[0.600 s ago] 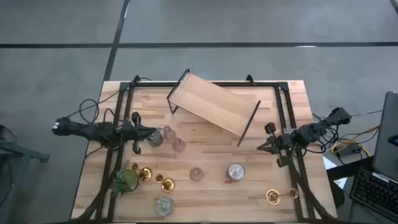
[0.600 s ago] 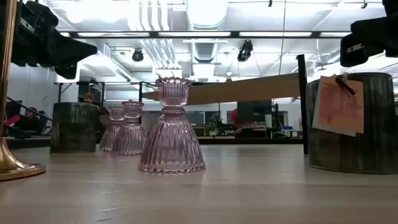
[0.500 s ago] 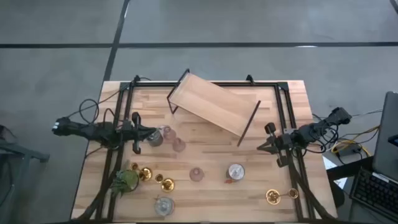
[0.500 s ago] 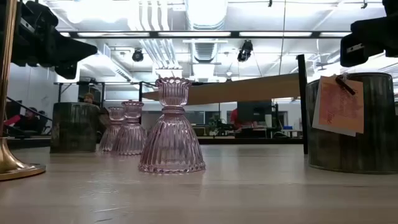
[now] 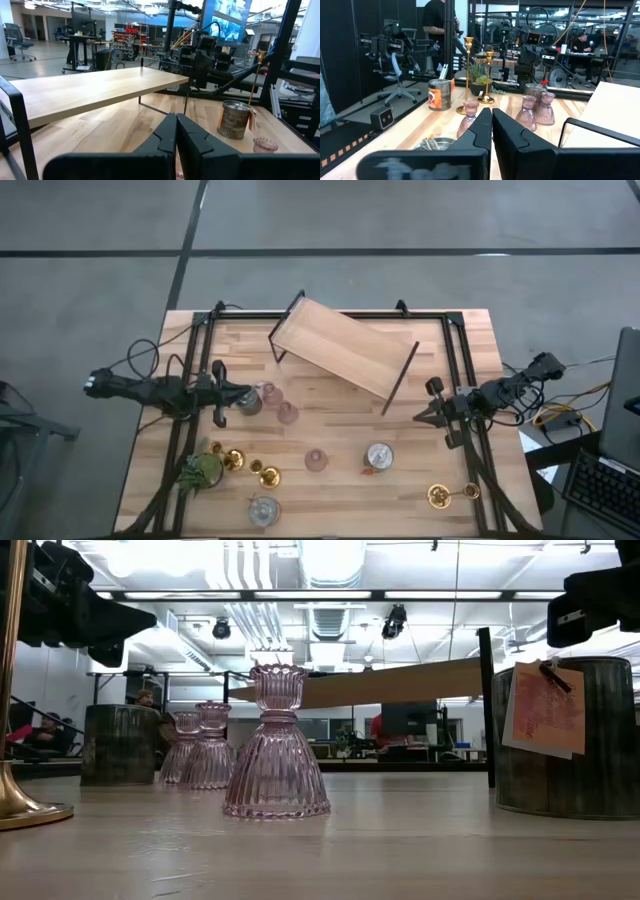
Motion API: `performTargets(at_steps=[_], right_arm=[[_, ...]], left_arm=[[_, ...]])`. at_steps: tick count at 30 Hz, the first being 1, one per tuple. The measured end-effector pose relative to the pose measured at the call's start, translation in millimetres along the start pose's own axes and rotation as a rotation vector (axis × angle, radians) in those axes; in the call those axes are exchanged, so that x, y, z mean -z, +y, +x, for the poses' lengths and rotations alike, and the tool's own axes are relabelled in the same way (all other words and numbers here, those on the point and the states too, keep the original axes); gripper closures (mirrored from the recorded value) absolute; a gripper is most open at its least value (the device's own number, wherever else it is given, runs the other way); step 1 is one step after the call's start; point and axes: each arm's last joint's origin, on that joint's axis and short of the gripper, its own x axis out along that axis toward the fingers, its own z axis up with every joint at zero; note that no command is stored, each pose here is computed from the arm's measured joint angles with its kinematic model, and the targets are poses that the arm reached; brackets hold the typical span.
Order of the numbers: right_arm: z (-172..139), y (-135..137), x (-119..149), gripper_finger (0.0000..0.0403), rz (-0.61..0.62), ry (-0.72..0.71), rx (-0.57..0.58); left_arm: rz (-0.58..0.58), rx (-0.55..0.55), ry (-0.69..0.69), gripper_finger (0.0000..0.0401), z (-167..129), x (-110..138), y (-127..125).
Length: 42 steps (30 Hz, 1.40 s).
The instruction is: Pick & Place candle stick holders
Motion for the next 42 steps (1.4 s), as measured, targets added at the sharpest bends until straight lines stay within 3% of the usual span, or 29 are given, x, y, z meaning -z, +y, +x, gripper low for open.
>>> performTargets(at_steps=[25,29,33,36,39,42], right_arm=[[0,0,0,0.0394,0.001,0.0,0.0],[0,0,-5,0.0394,-0.005,-0.054,0.0],[0,1,-9,0.0394,0.22,-0.084,-0.066],[-1,2,-11,0.0394,0.322,-0.097,-0.099],[-1,4,-12,0.0394,0.399,-0.091,-0.187],[-2,9,-12,0.0394,0.396,-0.066,-0.333]], left_arm=[[0.0,0.0,0.0,0.0389,0,0,0],[0.0,0.0,0.0,0.0389,0,0,0],[0.0,0.0,0.0,0.0389,0,0,0],[0.0,0.0,0.0,0.0389,0,0,0],[0.0,0.0,0.0,0.0389,0,0,0],[0.0,0.0,0.0,0.0389,0,0,0]])
